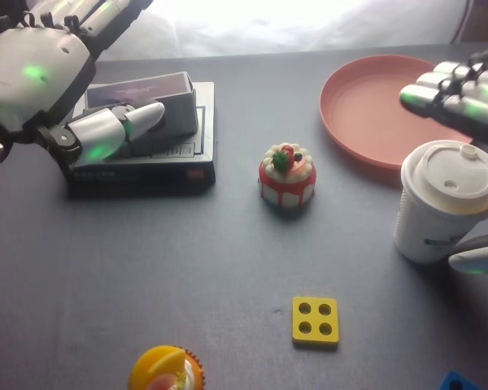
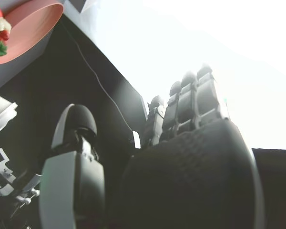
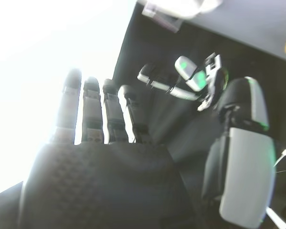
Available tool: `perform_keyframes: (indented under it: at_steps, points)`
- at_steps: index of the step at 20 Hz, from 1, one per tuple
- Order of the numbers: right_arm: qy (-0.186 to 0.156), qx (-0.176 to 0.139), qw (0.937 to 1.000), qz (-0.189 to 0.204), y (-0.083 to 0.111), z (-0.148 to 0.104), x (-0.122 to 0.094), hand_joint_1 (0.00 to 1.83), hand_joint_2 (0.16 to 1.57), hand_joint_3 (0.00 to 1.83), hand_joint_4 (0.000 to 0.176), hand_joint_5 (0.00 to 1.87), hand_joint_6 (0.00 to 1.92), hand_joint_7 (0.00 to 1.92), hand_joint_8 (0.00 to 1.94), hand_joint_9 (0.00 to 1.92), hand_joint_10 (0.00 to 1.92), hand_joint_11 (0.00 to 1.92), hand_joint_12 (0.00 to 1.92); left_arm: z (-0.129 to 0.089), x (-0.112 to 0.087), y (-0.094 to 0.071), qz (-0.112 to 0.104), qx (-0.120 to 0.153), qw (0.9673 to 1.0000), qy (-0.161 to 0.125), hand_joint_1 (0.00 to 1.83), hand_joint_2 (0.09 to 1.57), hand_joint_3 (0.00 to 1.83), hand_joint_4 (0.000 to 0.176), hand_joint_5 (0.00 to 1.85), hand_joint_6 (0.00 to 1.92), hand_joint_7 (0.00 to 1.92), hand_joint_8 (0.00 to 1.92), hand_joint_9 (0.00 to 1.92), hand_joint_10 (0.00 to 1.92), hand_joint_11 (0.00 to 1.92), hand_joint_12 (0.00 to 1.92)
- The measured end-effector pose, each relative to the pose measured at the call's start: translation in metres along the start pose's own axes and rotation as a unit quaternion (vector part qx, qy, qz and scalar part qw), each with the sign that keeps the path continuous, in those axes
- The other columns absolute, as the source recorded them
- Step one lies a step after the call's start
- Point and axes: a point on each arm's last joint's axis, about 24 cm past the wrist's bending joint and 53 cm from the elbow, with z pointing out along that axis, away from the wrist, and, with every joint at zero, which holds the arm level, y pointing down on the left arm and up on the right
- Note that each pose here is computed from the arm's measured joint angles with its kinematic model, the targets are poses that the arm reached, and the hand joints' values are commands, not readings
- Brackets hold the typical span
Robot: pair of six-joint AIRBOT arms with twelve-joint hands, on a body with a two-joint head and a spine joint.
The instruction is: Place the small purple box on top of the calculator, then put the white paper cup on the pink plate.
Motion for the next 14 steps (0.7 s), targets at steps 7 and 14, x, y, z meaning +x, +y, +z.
perform_keyframes:
  at_steps: [7,14]
  points:
    - [0.021,0.026,0.9993,0.017,-0.022,0.022,0.015,0.71,0.91,0.0,0.014,0.0,0.0,0.0,0.0,0.0,0.0,0.0,0.0,-0.003,0.001,-0.004,0.006,0.008,0.9999,0.005,0.72,1.21,0.0,0.095,0.02,0.0,0.0,0.0,0.0,0.0,0.0,0.0]
    - [0.047,0.053,0.9972,0.024,-0.04,0.031,0.031,0.87,1.03,0.0,0.0,0.0,0.0,0.0,0.0,0.09,0.07,0.0,0.85,-0.006,0.002,-0.009,0.01,0.016,0.9998,0.007,0.73,1.2,0.0,0.073,0.04,0.01,0.0,0.0,0.0,0.0,0.0,0.0]
